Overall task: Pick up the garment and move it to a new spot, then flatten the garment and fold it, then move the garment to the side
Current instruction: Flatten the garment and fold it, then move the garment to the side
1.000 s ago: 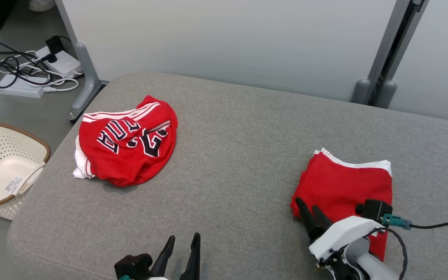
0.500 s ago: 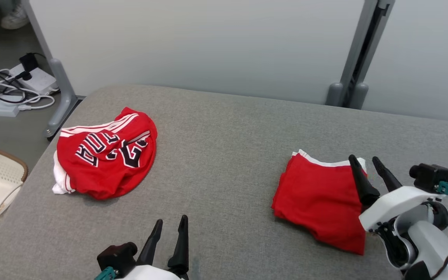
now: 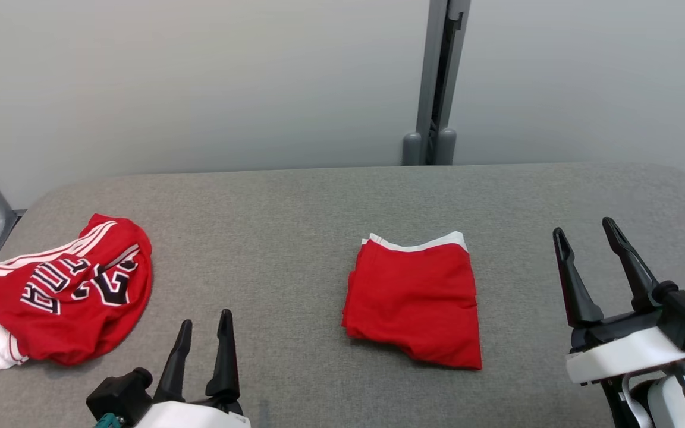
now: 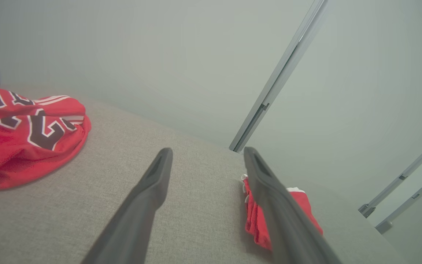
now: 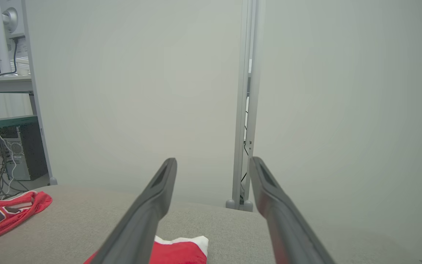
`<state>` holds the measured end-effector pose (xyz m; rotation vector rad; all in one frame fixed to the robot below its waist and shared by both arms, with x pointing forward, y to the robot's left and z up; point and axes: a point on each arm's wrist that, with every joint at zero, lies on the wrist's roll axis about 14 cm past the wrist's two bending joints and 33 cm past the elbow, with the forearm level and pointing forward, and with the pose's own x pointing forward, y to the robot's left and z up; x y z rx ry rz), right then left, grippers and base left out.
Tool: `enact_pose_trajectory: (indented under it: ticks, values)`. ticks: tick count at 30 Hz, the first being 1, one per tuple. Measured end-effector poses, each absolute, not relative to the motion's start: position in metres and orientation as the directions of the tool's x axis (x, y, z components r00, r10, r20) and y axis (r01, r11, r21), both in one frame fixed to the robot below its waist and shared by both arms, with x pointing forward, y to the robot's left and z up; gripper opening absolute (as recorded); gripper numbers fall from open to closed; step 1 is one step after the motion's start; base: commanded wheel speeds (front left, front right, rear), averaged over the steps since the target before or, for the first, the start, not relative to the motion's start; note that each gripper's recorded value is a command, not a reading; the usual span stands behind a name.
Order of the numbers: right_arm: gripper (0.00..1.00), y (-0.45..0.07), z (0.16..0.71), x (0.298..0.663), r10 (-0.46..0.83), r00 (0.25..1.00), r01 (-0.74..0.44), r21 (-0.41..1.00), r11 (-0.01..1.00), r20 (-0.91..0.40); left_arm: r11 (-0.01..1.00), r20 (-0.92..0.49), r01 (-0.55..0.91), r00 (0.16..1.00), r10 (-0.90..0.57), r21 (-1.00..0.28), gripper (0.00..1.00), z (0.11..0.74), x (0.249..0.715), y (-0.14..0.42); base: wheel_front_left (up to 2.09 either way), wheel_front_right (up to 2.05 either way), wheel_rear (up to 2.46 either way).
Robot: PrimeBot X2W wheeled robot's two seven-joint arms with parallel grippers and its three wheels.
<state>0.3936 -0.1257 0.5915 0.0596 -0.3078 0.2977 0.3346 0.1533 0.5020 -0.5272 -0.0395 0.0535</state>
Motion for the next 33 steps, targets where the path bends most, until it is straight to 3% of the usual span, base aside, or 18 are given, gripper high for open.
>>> enact_pose_trajectory:
  ticks: [13,33]
  values:
    - [1.00,-0.184,0.587,0.364,0.060,0.942,-0.094,0.088,0.992,0.329,0.904,-0.014,-0.007,1.000,0.002,-0.428,1.00,0.484,0.327,0.142,0.00,0.00,0.00]
    - [1.00,-0.157,0.582,0.377,0.144,0.940,-0.180,0.089,0.980,0.310,0.907,0.020,-0.030,0.999,0.042,-0.420,1.00,0.497,0.324,0.149,0.00,0.00,0.00]
